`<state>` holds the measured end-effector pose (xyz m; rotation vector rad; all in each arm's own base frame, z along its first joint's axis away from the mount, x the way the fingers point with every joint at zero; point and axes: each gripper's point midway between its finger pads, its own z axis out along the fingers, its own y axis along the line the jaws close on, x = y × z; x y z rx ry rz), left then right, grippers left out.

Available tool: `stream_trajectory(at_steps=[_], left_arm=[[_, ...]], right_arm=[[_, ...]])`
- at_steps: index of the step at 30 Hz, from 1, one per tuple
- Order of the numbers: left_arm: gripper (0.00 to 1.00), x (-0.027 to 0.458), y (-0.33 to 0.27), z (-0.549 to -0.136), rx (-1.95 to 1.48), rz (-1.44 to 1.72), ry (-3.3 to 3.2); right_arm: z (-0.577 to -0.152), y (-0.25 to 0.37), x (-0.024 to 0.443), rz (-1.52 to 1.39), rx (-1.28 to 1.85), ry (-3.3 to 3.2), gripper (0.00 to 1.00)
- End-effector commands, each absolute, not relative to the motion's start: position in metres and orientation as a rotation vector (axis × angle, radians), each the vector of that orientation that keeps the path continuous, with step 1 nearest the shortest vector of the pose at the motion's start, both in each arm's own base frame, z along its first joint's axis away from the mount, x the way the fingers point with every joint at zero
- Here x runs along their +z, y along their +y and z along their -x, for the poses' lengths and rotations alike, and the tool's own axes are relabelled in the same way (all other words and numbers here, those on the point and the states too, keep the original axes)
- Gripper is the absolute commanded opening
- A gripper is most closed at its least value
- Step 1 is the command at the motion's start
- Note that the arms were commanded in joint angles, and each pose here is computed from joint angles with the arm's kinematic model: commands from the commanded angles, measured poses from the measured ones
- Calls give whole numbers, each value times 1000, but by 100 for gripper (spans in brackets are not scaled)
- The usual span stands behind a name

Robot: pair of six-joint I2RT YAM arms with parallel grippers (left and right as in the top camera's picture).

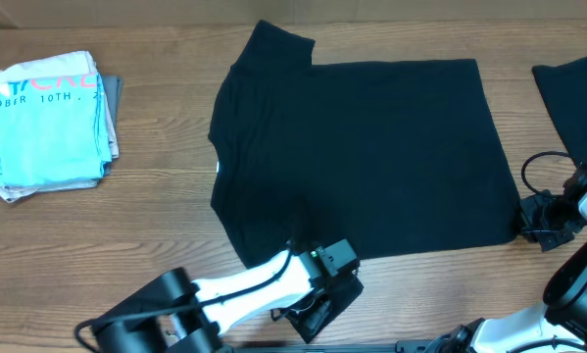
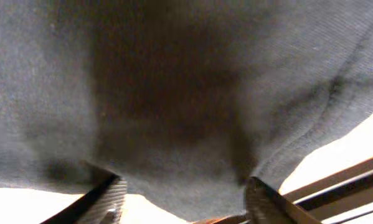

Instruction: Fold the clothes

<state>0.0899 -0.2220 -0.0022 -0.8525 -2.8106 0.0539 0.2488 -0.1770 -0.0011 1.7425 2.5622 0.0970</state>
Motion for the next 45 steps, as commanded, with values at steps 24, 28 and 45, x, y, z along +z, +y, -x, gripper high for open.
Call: stream_trajectory(at_steps=[24,28,45], left_arm=[[4,22,-201,-100,-214,851,-2770],[4,43,-205,-114,-257,863,-2823],[4,56,-193,-123,-361,800,-2859]], right_arm=[[-248,-179,9,-1780,85,2563,4],[-249,-180,16,-1800,87,2562,4],[-242,-178,17,-1818,65,2589,4]])
